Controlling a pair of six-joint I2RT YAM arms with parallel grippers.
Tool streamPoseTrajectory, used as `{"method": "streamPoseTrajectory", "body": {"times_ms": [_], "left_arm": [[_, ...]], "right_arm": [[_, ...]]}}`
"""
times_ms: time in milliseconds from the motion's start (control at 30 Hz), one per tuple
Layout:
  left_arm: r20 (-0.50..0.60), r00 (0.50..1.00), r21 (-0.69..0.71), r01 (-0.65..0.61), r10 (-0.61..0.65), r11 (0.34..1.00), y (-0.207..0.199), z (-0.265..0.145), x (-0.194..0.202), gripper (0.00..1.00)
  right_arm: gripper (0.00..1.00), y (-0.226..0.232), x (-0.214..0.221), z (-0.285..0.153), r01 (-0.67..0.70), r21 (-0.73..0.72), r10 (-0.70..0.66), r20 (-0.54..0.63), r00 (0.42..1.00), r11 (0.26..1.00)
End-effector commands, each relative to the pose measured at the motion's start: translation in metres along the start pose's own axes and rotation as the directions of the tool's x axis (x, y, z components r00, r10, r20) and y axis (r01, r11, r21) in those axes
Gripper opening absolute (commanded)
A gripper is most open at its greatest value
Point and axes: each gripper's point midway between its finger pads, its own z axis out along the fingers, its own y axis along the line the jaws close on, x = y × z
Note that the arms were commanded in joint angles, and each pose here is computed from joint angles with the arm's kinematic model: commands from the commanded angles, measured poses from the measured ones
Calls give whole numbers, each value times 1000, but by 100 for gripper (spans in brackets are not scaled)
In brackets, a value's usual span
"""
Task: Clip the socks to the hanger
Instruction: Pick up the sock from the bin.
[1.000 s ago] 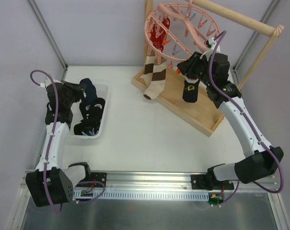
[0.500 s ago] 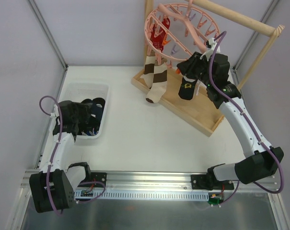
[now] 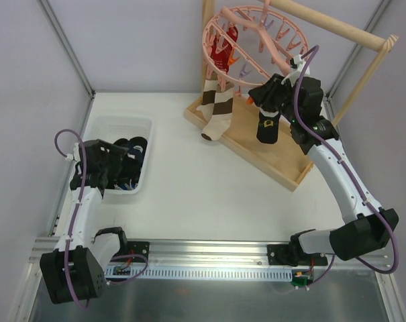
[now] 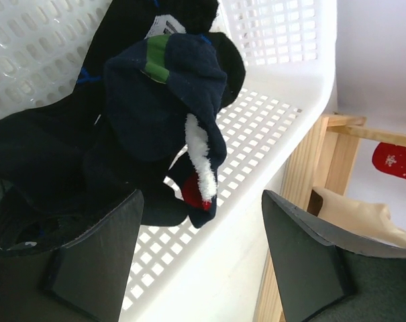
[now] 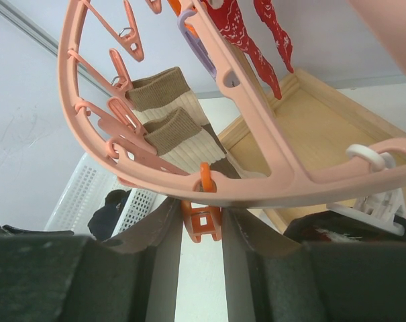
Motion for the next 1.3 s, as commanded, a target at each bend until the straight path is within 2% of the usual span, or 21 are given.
{"method": "streamPoseTrajectory", "body": {"times_ms": [0, 300, 433, 467, 567, 800, 900, 933, 967, 1133, 1267], "left_arm": [[-31, 999, -20, -39, 39, 999, 2, 0, 8, 72], [-99, 990, 51, -100, 104, 994, -32, 20, 23, 65], [-87, 991, 43, -100, 103, 994, -35, 31, 24, 57], [-83, 992, 40, -96, 99, 995, -35, 33, 24, 52], [-85, 993, 28, -77, 79, 997, -34, 40, 25, 47], [-105, 990, 26, -88, 90, 996, -36, 51, 32, 48], [-99, 992, 15, -78, 79, 997, -32, 53, 33, 28], [-98, 993, 18, -65, 67, 998, -34, 53, 33, 11], [-102, 993, 27, -56, 58, 998, -36, 52, 33, 0], [-75, 994, 204, -68, 84, 977, -90, 19, 19, 0], [-74, 996, 309, -17, 42, 951, -120, -12, 13, 0]], "right_arm": [[1, 1, -5, -10, -7, 0, 7, 14, 1000, 1000], [1, 1, -5, -10, -19, 1, 18, 19, 1000, 1000], [1, 5, -6, -11, -22, -14, 22, 17, 1000, 1000], [1, 5, -7, -10, -22, -14, 22, 19, 1000, 1000], [1, 5, -9, -10, -20, -13, 20, 24, 1000, 1000], [1, 4, -9, -9, -16, -8, 16, 24, 1000, 1000], [1, 5, -10, -9, -17, -8, 17, 25, 1000, 1000], [1, 5, -10, -8, -20, -10, 20, 25, 999, 1000], [1, 5, -10, -8, -21, -11, 22, 24, 999, 1000], [1, 9, -11, -7, -29, -31, 29, 24, 999, 999], [1, 15, -16, -6, -17, -60, 19, 37, 999, 998]]}}
